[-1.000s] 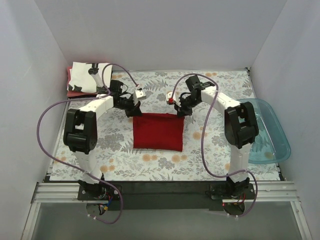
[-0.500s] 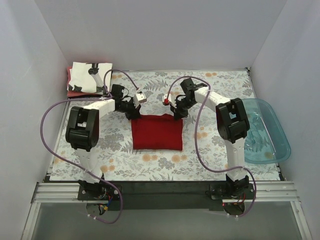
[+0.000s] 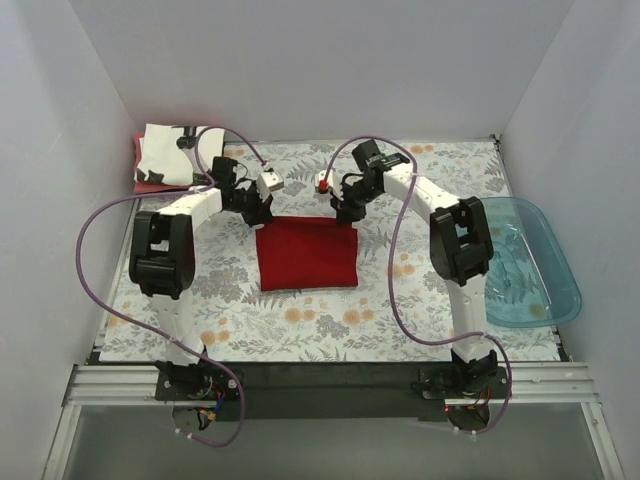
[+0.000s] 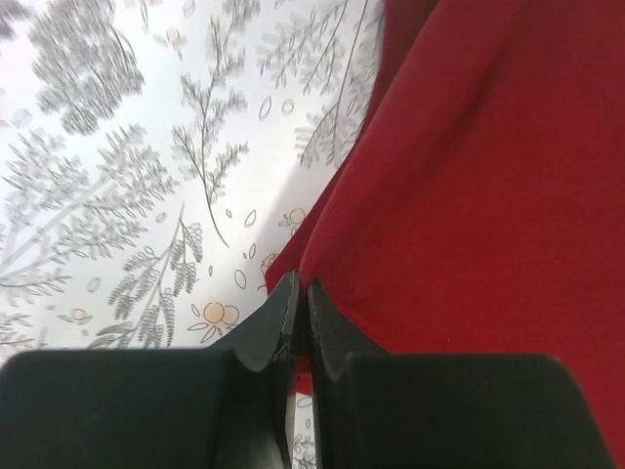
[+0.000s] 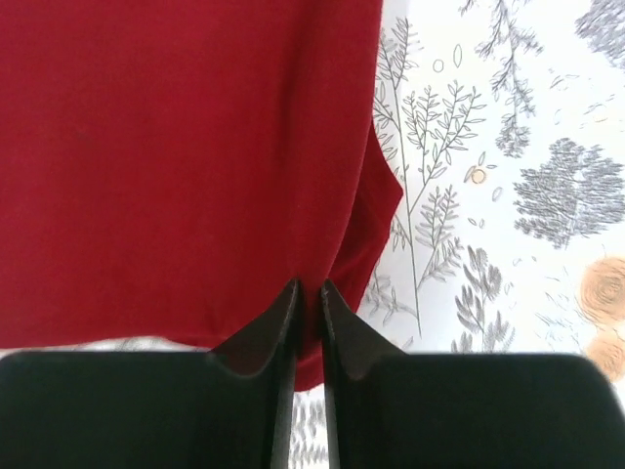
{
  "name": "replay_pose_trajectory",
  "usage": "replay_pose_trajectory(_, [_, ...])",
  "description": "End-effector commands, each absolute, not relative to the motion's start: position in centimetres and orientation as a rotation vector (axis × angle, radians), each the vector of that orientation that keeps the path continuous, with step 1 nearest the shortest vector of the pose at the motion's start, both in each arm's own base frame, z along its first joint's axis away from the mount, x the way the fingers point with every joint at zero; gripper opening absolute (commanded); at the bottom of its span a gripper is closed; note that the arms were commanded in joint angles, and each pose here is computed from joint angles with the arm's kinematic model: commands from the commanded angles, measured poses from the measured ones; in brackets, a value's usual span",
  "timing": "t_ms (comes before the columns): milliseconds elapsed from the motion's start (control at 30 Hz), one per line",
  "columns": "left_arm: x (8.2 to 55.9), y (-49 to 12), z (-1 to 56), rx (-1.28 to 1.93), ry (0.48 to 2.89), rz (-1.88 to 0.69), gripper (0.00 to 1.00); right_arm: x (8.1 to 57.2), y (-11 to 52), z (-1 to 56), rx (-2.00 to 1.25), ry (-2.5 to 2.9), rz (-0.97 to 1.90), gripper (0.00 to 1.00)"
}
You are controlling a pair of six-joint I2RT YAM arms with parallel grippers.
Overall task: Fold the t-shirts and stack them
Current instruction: Fold the tshirt
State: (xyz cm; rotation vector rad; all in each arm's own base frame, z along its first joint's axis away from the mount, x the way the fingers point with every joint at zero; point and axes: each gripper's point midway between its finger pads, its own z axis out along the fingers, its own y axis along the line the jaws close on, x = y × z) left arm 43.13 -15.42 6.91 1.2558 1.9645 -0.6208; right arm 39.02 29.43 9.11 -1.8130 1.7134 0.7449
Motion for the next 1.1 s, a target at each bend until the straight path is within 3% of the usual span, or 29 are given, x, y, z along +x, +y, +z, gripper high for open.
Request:
replay_pose_trajectory(0, [44.3, -14.3, 5.4, 1.224, 2.025, -0.581, 0.01, 39.8, 29.8, 6.0, -1.804, 1.81, 0.775, 0.23])
replay_pose_trajectory(33, [44.4, -14.3, 5.2, 1.216, 2.033, -0.58, 0.06, 40.1, 29.7, 5.5, -1.806, 1.824, 0.761, 0.24])
replay_pose_trajectory(100, [44.6, -14.0, 5.1, 1.2, 2.044, -0.563, 0.16, 41.0, 29.8, 5.3, -1.777, 1.837, 0.728, 0.4])
replay_pose_trajectory(133, [44.9, -13.9, 5.4, 1.177, 2.048, -0.557, 0.31, 41.6, 29.8, 5.6, -1.77, 1.838, 0.698, 0.59])
replay_pose_trajectory(300, [47.0, -12.5, 10.7, 0.939, 2.042, -0.613, 0.5, 43.8, 29.3, 10.8, -1.603, 1.853, 0.609, 0.84])
replay_pose_trajectory(467, [46.2, -11.6, 17.4, 0.695, 2.013, -0.714, 0.56, 44.7, 27.5, 17.9, -1.366, 1.865, 0.61, 0.86])
replay_pose_trajectory(633, [39.2, -15.6, 20.1, 0.595, 2.024, -1.104, 0.53, 39.6, 29.5, 20.8, -1.154, 1.913, 1.029, 0.82])
replay_pose_trajectory(733, [35.6, -19.6, 20.3, 0.527, 2.072, -1.387, 0.53, 36.0, 31.3, 19.9, -0.987, 2.035, 1.36, 0.8])
replay_pose_trajectory(900, [30.4, -23.6, 17.5, 0.499, 2.161, -1.676, 0.53, 32.0, 33.4, 16.6, -0.917, 2.13, 1.588, 0.8])
replay_pose_trajectory(1067, [24.4, -24.7, 16.2, 0.507, 2.244, -1.835, 0.56, 23.7, 33.6, 12.6, -0.905, 2.278, 1.747, 0.8])
